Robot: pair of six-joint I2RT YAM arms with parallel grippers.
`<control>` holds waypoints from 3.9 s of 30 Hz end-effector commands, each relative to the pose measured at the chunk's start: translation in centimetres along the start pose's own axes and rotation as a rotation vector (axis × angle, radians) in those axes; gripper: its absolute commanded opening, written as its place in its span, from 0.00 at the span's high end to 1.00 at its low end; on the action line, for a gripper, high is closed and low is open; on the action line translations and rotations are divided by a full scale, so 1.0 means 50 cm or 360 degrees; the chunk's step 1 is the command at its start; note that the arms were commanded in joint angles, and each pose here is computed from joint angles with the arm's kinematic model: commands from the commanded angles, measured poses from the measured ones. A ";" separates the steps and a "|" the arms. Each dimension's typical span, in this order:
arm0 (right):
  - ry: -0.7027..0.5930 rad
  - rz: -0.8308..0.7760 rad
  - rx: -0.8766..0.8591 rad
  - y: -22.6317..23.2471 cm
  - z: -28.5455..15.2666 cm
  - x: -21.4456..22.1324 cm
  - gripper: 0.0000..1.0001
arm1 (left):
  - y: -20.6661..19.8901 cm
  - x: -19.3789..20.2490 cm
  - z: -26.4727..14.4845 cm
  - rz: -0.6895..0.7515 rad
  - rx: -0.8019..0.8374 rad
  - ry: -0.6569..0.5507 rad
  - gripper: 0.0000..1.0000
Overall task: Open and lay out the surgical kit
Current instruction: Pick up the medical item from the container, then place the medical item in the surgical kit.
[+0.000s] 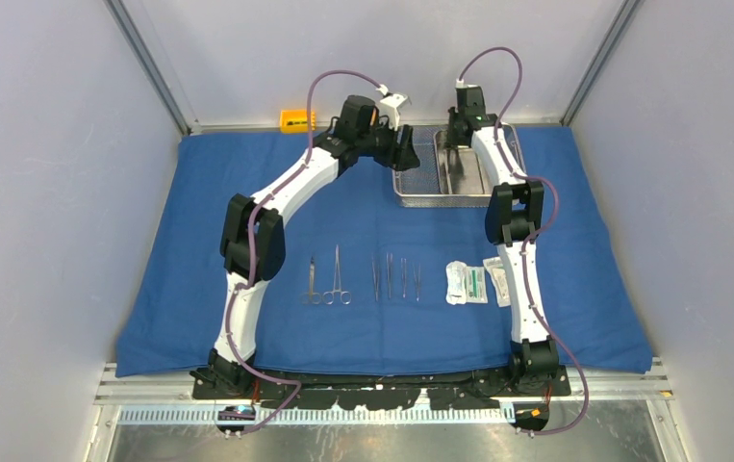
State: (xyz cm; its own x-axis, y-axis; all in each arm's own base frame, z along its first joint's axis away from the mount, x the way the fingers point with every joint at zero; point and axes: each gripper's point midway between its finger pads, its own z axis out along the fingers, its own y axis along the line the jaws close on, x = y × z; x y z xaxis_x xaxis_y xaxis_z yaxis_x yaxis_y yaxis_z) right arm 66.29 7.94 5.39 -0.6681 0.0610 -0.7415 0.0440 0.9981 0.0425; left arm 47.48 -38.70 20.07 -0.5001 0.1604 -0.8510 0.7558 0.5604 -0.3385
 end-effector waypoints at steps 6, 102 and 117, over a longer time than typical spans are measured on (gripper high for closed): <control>-0.0052 -0.0028 0.0025 0.005 0.004 -0.014 0.71 | -0.002 -0.042 -0.009 0.0008 0.0028 -0.0074 0.43; -0.0256 0.0215 -0.0172 0.053 -0.315 -0.198 1.00 | -0.018 -0.076 0.068 -0.0337 0.0014 -0.0208 0.52; -0.0234 0.0259 -0.0326 0.141 -0.433 -0.175 1.00 | -0.087 -0.125 0.053 -0.0688 0.0239 -0.0303 0.47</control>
State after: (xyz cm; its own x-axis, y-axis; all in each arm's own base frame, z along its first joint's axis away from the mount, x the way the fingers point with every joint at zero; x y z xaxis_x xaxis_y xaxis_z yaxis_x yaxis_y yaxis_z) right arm 57.57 13.85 21.49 -0.6222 0.1959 -0.7580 0.0076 0.9697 0.2444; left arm 49.39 -43.86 21.71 -0.7136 -0.1613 -0.6817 0.5412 0.4910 -0.6827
